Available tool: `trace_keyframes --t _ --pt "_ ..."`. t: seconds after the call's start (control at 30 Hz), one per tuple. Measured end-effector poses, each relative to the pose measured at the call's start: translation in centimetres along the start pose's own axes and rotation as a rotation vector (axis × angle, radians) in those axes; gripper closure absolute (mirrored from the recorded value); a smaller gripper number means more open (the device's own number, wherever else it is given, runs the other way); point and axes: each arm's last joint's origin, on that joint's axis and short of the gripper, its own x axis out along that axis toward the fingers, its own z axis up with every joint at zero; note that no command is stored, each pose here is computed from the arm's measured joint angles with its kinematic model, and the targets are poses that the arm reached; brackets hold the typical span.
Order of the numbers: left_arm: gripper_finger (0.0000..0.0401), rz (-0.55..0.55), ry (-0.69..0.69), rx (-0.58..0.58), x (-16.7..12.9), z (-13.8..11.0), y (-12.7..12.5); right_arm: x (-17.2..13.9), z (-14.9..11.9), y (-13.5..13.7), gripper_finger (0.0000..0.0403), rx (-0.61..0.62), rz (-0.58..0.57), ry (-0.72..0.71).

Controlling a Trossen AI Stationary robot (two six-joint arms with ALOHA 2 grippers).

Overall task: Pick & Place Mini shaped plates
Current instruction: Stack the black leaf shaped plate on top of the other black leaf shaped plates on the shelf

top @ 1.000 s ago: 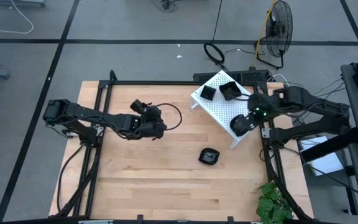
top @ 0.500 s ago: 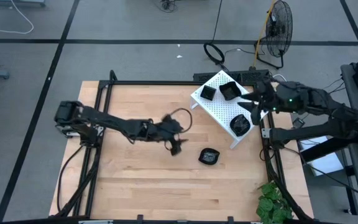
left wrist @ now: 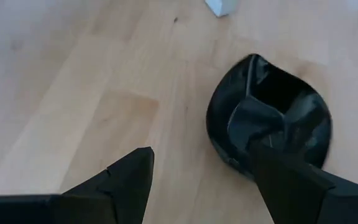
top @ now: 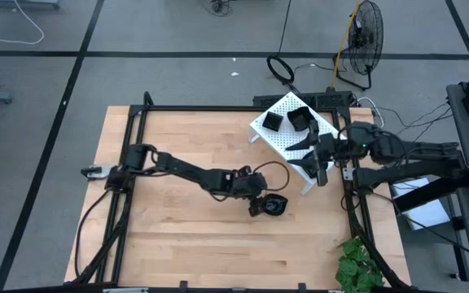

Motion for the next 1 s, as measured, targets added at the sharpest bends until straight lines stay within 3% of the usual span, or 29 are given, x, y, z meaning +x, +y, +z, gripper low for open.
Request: trace_keyframes --t 0.43,0.77,1.0 --pt "0.0135 -0.126 0.073 -0.094 1.1 -0.3 -0.2 -0.1 -0.9 0.1 0.025 -0.018 0.001 -0.003" --pt "0.0135 -0.114 0.085 -0.13 2.7 -1.4 -0.2 -0.1 -0.9 0.1 0.0254 -0.018 -0.001 -0.003" --pt "0.0135 -0.045 0.025 -0.12 2.5 -0.9 0.0 -0.1 -0.9 0.1 0.0257 -0.015 -0.002 -0.004"
